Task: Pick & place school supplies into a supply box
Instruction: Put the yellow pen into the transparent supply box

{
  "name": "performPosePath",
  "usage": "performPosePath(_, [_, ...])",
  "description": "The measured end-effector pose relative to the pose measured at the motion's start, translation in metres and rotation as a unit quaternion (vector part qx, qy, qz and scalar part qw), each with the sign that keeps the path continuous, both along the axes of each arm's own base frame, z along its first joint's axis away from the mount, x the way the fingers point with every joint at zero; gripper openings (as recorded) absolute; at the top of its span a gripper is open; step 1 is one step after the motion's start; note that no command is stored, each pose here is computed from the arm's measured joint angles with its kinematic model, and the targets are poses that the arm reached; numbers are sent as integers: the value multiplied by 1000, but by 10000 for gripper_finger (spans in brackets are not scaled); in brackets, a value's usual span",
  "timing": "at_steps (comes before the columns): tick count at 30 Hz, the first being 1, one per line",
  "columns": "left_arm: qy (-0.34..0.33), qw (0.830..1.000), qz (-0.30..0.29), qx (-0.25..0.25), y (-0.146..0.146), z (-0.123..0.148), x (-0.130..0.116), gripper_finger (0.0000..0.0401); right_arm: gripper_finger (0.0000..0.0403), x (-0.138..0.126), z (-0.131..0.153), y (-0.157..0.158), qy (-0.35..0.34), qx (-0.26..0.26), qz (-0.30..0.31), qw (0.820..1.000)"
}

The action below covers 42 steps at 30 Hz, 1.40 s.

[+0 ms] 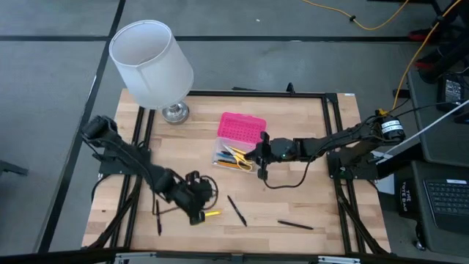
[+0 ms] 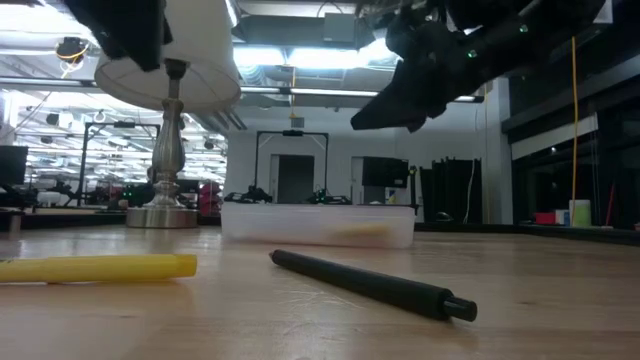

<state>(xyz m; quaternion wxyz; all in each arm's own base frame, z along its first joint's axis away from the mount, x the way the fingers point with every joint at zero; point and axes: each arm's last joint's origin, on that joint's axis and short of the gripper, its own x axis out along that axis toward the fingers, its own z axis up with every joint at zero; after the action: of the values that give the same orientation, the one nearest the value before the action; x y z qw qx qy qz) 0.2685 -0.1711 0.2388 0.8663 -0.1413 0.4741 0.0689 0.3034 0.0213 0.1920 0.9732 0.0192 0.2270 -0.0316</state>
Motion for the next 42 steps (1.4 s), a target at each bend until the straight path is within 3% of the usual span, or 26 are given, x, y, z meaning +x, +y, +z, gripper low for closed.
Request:
performPosePath(4, [34,999,17,-17,-17,-2,7,3,33,-1,-1,10,6,34,39,999])
performPosePath(9, [72,997,-1,-43,-26,-14,10,3,22,-5,0,37,2,26,71,997])
performPosePath(16, [114,988,58,-91,-27,-27,15,17,8,-13,2,72,-10,19,82,996])
performPosePath(23, [128,986,61,-91,-29,-34,16,71,28,-23,1,97,-11,34,74,997])
performPosePath(31, [144,985,56,-71,-31,-49,20,135,9,-38,-12,111,2,38,59,998])
performPosePath(42, [190,980,55,-30,-35,-88,25,156,25,-48,-13,125,-6,54,47,997])
